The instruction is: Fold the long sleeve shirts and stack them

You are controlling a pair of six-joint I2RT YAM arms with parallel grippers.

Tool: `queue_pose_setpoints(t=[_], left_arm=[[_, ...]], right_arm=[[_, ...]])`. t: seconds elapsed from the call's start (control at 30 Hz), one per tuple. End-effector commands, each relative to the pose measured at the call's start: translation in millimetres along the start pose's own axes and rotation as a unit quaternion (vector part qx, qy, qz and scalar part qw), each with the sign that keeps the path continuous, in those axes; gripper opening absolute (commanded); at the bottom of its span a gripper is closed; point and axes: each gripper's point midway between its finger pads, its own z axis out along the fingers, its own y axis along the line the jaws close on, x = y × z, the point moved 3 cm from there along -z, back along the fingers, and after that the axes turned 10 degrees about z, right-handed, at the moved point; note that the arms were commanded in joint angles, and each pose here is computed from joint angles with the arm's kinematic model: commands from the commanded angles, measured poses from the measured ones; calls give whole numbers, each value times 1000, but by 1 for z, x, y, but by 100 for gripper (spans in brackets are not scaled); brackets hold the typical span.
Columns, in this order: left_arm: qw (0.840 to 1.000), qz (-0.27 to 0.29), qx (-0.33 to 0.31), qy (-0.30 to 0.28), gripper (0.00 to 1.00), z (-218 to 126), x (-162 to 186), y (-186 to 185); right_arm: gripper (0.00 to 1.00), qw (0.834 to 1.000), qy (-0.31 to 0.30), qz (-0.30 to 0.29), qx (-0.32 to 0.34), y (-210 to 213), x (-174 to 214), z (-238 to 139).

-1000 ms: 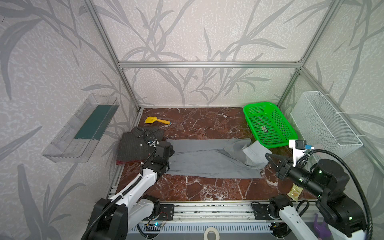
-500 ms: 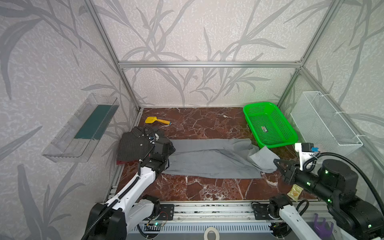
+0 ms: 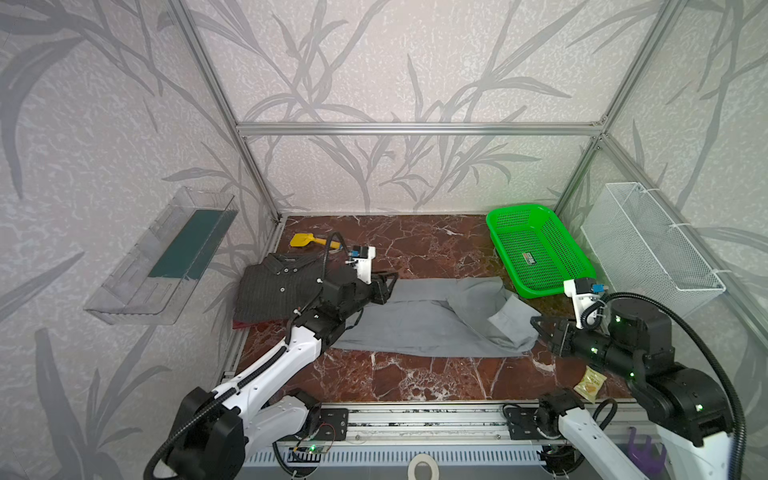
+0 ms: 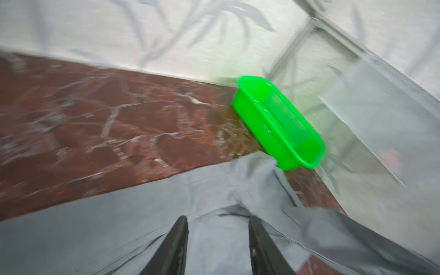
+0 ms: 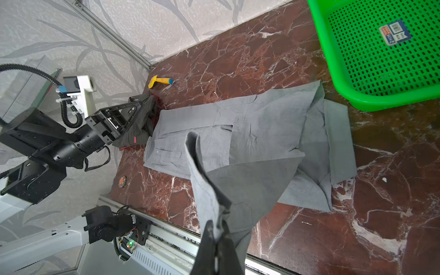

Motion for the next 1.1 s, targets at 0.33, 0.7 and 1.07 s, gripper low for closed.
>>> queue_pose_setpoints(t=[0.33, 0.7, 1.07], left_arm=[[902, 223, 370, 16, 50, 33, -14, -209], [896, 166, 405, 81, 61, 36, 7, -250], [903, 238, 318, 165, 65, 68, 47, -282]], right_arm=[[0, 999, -30, 39, -5, -7, -6, 15], [0, 998, -45, 42, 3, -9, -13, 20], [0, 997, -51, 54, -1, -6, -18, 22]])
